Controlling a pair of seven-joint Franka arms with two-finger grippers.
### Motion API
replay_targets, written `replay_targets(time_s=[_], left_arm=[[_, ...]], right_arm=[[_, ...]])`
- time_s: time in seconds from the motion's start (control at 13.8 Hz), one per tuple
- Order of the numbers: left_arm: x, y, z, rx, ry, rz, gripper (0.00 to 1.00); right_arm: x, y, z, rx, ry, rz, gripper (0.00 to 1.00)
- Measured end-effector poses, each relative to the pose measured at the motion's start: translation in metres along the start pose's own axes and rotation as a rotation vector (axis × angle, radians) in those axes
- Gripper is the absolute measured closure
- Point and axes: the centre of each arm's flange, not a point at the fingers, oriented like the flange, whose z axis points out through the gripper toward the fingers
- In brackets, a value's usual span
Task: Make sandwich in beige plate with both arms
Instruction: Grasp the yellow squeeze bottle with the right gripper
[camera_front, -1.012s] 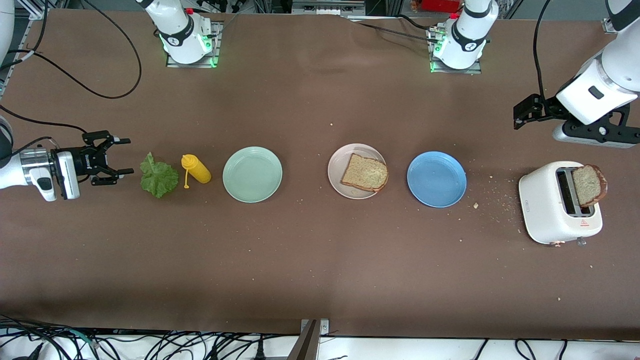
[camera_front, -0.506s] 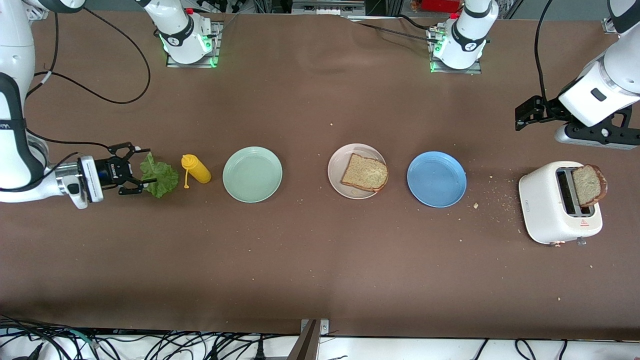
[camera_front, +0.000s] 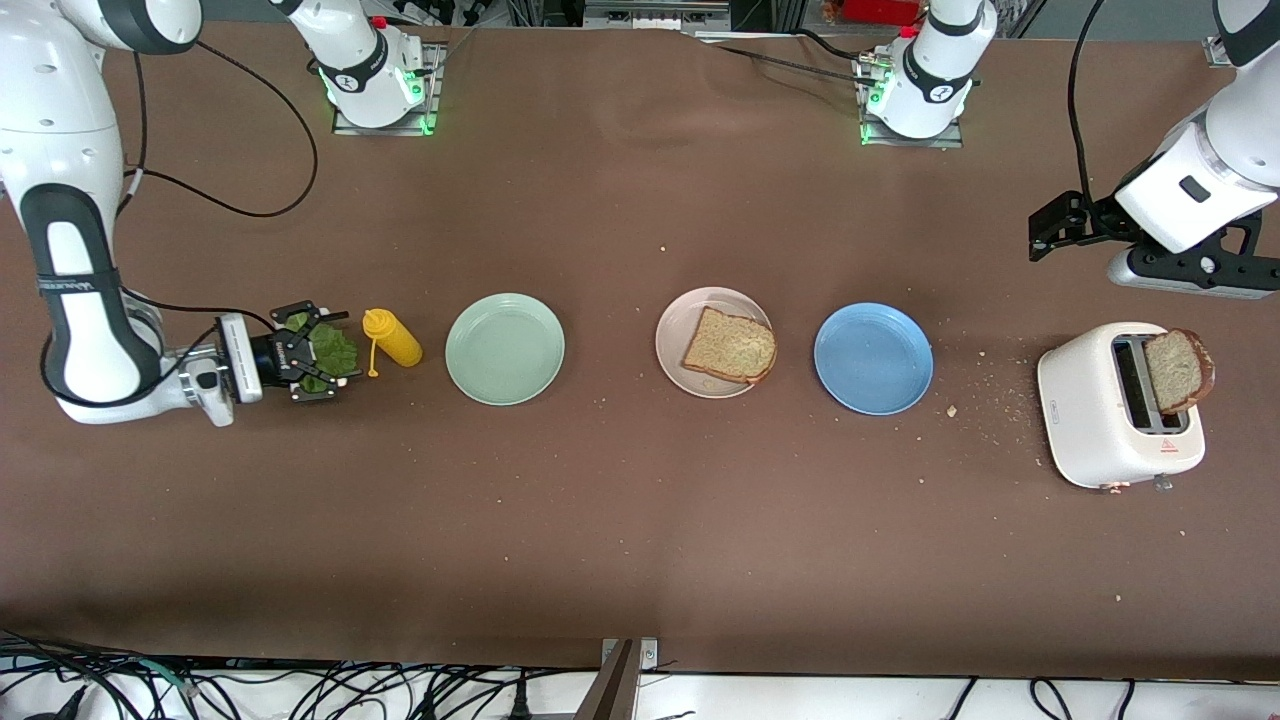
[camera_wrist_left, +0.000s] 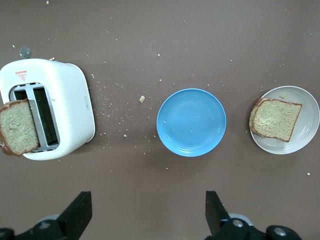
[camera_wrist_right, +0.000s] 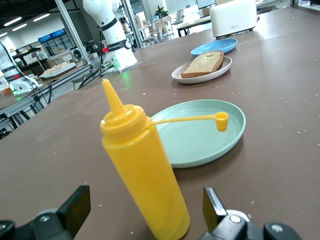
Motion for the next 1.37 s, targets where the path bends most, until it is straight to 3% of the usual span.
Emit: replay_targets(time_s=[0.51,0.94,1.23,1.37], left_arm=[[0.001,-0.001,0.000,0.000,0.001,-0.001,0.00],[0.001,-0.001,0.001,0.000,0.001,-0.001,0.00],[0.001,0.001,0.001,0.000,0.001,0.002,0.00],[0.001,0.001,0.001,0.000,0.002,0.003,0.00]], right_arm=[[-0.027,0.007,0.030,0.027,0.043,-0.038,0.00],[-0.021,0.015,0.048,0.048,0.052,-0.050,0.04],[-0.015,0.022,0.052,0.043,0.036,-0.060,0.50],[-0.013,0.024,0.053,0.045,0.031,-0.041,0.62]])
